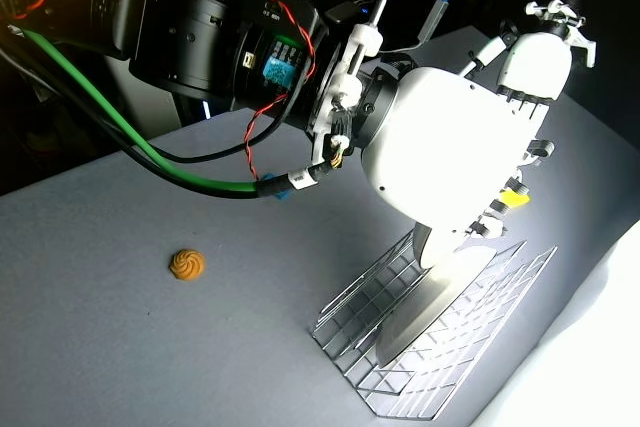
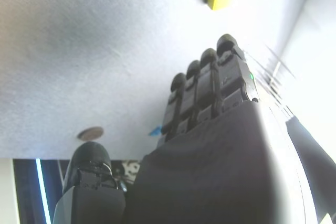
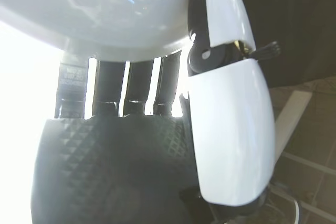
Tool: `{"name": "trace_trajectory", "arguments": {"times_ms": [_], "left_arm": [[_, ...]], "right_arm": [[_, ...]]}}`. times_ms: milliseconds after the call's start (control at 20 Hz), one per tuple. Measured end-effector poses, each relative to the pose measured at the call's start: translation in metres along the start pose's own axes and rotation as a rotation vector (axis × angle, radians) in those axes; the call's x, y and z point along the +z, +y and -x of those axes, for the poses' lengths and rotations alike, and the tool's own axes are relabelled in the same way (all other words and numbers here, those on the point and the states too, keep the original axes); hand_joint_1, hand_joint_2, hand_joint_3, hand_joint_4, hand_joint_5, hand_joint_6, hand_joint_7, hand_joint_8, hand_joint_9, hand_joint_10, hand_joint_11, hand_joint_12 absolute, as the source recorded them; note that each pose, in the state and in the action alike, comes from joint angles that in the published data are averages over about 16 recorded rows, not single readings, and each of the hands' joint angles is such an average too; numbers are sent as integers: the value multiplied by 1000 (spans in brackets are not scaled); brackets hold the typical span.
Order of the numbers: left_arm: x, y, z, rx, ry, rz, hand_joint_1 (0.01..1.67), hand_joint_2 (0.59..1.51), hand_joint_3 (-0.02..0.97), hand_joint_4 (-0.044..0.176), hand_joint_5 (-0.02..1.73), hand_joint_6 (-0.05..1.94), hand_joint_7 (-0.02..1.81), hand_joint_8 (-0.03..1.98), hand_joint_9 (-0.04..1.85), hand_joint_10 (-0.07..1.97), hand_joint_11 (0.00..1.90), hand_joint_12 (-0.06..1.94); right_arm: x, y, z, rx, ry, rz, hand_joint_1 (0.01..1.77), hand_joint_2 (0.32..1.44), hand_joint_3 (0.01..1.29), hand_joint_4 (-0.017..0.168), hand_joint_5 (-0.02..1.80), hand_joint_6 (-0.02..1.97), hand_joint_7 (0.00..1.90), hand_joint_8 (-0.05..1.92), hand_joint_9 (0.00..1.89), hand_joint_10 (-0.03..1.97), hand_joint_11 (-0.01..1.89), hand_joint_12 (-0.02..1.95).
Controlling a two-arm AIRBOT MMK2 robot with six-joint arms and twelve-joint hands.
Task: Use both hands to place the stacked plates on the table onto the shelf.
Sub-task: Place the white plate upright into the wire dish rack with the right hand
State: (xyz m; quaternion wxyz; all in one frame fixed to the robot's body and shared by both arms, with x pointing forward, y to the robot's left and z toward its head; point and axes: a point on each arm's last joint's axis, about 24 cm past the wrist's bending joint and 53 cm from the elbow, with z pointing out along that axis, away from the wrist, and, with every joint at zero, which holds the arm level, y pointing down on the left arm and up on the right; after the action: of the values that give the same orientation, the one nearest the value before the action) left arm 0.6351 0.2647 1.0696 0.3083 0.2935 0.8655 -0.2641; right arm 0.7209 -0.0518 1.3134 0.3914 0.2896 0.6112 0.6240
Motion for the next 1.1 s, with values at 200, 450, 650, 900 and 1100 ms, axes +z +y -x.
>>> {"name": "trace_trajectory", "arguments": {"times_ms": [200, 450, 650, 900, 1100], "left_arm": [[0, 0, 0, 0, 0, 0, 14, 1120, 17, 4, 17, 19, 17, 11, 14, 6, 24, 14], [0, 0, 0, 1, 1, 0, 14, 1120, 18, 4, 17, 19, 17, 12, 14, 6, 24, 13], [0, 0, 0, 1, 2, 0, 14, 1120, 18, 4, 17, 19, 17, 12, 14, 6, 24, 13], [0, 0, -1, 2, 3, 0, 14, 1120, 17, 4, 17, 19, 16, 12, 13, 6, 23, 13], [0, 0, -1, 4, 4, 0, 14, 1120, 17, 4, 17, 19, 17, 11, 14, 6, 23, 12]], "right_arm": [[2, -7, 3, -2, -3, -15, 1249, 982, 15, 20, 1054, 780, 1155, 698, 1286, 17, 753, 1166], [4, -16, 6, -9, -3, -32, 1249, 983, 15, 20, 1050, 780, 1151, 693, 1295, 17, 767, 1135], [5, -22, 6, -19, -2, -43, 1250, 984, 15, 20, 1045, 781, 1145, 708, 1299, 17, 780, 1114], [6, -29, 8, -29, -2, -55, 1250, 986, 15, 20, 1039, 782, 1140, 728, 1302, 17, 794, 1088], [6, -34, 9, -33, -7, -63, 1250, 988, 16, 20, 1034, 782, 1133, 741, 1306, 17, 801, 1074]]}}
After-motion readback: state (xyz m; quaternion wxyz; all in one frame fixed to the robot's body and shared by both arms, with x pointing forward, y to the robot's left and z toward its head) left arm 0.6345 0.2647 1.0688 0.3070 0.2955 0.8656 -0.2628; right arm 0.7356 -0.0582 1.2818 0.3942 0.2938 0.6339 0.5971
